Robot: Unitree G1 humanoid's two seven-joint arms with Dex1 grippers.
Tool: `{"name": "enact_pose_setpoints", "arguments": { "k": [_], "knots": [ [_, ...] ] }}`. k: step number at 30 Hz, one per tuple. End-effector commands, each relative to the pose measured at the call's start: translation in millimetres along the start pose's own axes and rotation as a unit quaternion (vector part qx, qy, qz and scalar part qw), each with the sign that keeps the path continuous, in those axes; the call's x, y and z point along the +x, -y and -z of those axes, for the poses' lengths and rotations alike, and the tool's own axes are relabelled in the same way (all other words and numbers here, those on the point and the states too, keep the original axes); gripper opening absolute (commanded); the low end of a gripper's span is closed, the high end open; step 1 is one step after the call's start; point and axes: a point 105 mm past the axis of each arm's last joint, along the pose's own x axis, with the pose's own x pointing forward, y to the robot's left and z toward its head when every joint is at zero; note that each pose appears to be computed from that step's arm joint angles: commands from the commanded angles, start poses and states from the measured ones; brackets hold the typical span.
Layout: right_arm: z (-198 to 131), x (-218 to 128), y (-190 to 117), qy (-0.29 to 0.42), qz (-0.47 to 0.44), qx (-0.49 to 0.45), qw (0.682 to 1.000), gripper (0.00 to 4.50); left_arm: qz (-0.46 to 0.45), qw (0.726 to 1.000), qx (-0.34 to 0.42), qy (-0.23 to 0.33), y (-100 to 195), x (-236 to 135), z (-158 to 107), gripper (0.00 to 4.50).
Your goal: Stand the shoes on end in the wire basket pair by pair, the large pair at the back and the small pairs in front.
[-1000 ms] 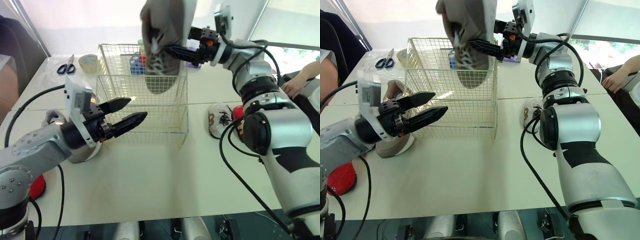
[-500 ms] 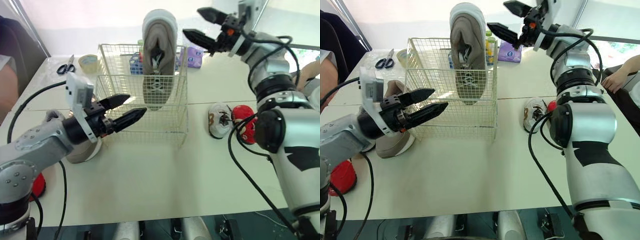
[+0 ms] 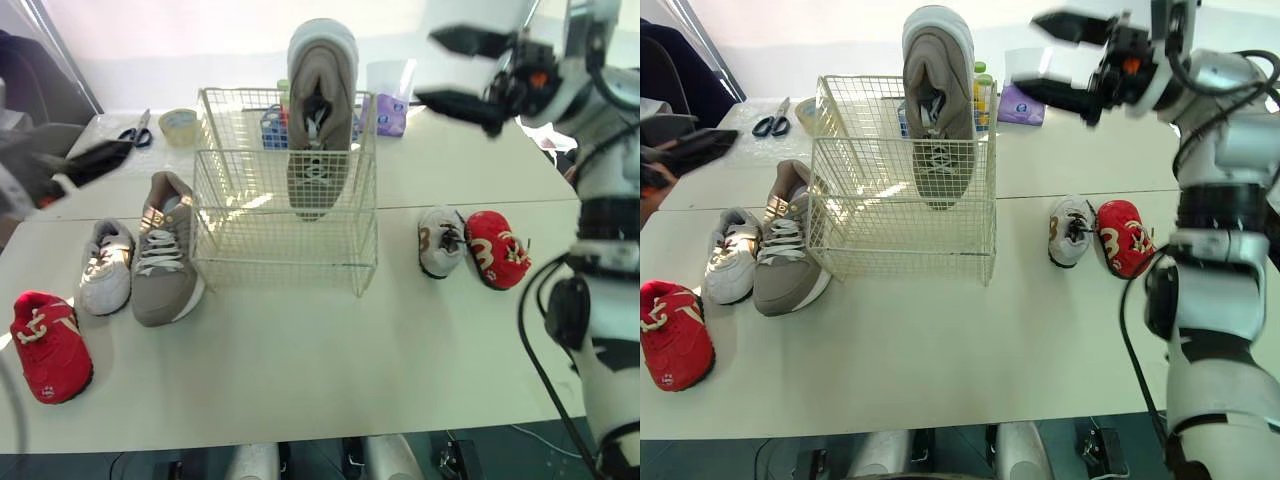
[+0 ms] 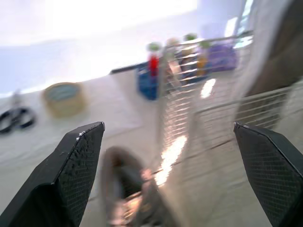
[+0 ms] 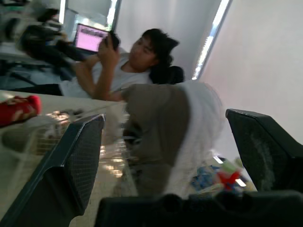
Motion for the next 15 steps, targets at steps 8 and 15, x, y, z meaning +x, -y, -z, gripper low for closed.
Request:
{"name": "enact_pose_setpoints", "arguments": {
  "k": [8,15],
  "knots": [
    [32,23,-121,-0.125,-0.211,0.083,0.966,4.50,0.010,0.984,-0.020,-0.178,-47,45,72,4.48],
    [38,23,-121,-0.120,-0.163,0.082,0.976,4.50,0.065,0.976,-0.006,-0.209,-39,76,81,4.48]
  ]
}}
